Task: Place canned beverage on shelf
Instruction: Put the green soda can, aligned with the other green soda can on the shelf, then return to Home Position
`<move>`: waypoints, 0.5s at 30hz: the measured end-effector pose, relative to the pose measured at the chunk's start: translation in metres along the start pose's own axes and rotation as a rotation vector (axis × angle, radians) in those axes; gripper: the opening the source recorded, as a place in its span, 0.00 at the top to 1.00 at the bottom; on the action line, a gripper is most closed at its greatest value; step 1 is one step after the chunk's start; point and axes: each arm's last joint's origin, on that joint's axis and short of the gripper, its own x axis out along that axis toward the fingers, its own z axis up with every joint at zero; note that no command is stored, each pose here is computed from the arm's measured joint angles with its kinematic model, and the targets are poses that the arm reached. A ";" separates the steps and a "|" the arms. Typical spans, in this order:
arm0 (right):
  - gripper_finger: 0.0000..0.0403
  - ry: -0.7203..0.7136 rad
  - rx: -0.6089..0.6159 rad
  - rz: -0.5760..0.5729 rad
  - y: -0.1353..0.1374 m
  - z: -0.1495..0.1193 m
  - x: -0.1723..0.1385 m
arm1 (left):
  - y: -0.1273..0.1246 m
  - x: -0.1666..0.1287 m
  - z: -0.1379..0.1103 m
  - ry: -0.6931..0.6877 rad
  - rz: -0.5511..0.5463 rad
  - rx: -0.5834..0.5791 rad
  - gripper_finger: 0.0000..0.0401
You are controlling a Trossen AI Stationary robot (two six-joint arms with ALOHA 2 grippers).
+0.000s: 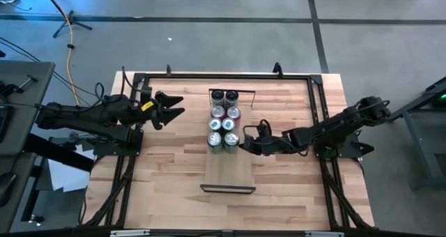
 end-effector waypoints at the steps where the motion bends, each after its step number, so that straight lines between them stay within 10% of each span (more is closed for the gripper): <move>1: 1.00 0.002 -0.002 0.006 0.000 0.000 0.001 | 0.000 0.000 -0.001 0.004 0.003 0.002 0.09; 15: 1.00 0.021 -0.215 0.076 0.016 0.008 -0.027 | 0.000 -0.012 0.004 0.024 -0.050 0.058 0.09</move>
